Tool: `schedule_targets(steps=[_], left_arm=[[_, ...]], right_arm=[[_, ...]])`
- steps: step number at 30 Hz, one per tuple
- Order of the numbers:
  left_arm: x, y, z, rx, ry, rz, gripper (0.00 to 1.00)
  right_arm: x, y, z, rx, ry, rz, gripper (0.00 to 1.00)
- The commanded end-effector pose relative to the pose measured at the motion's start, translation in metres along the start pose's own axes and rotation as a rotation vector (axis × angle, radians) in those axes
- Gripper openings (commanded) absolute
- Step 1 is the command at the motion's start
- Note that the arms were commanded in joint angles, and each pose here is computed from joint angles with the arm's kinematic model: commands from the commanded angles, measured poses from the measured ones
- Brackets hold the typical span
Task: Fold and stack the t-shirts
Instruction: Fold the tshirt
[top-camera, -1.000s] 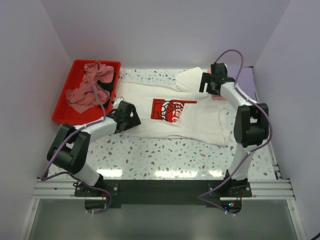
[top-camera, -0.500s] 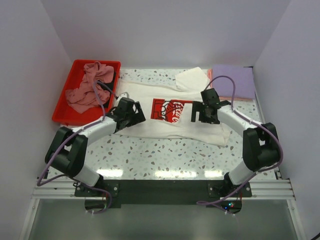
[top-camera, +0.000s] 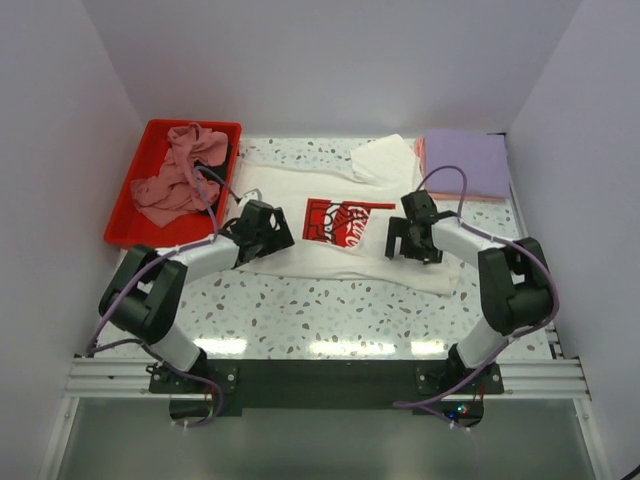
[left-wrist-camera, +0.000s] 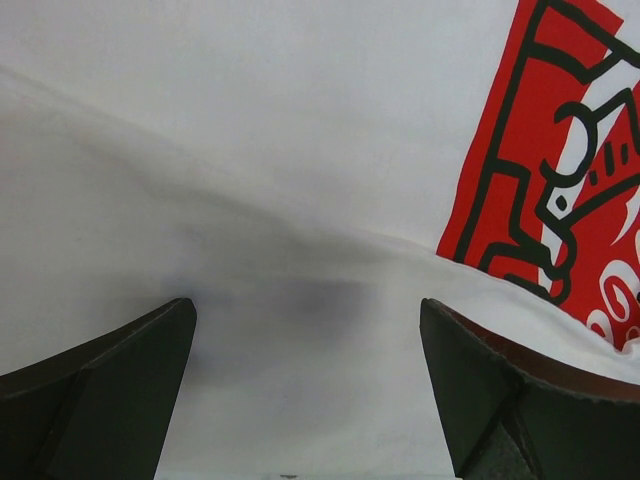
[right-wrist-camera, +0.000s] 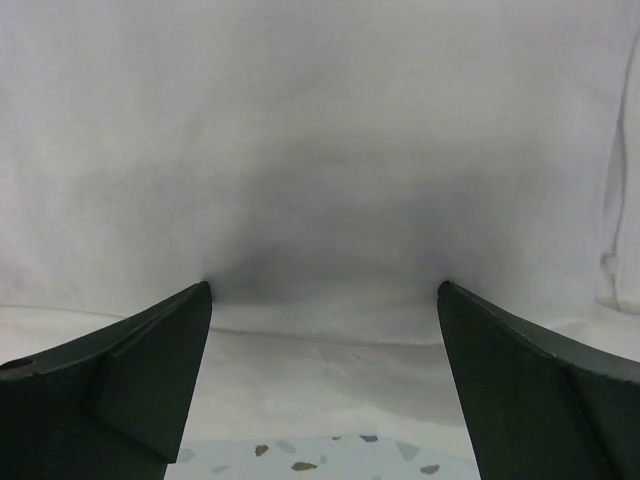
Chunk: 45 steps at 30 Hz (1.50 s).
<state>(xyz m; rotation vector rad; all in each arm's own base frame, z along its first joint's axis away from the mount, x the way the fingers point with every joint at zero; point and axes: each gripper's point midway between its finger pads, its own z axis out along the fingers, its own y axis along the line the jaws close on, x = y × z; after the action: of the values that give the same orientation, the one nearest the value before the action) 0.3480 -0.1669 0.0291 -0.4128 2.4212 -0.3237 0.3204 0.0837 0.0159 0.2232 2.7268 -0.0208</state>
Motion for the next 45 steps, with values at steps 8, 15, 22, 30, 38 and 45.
schedule_targets(steps=[8,15,22,30,38,45], left_arm=[[0.107,0.060,-0.061,-0.128,0.173,-0.036,1.00],[0.115,0.051,-0.094,-0.067,0.157,-0.047,1.00],[0.041,0.018,-0.113,-0.036,-0.060,-0.012,1.00],[-0.010,-0.024,-0.089,-0.035,-0.177,0.016,1.00],[-0.002,-0.018,-0.040,-0.144,-0.115,0.048,1.00],[0.030,-0.013,-0.017,-0.136,-0.013,0.057,1.00]], right_arm=[[0.101,-0.076,-0.046,0.155,0.137,0.175,0.99],[0.092,-0.051,-0.075,-0.035,0.037,0.243,0.99],[0.023,-0.021,-0.118,-0.197,-0.180,0.139,0.99],[-0.020,0.039,-0.077,-0.160,-0.201,-0.035,0.99],[-0.010,0.041,-0.023,-0.087,-0.107,-0.045,0.99],[0.034,0.013,-0.005,0.011,-0.024,0.001,0.99]])
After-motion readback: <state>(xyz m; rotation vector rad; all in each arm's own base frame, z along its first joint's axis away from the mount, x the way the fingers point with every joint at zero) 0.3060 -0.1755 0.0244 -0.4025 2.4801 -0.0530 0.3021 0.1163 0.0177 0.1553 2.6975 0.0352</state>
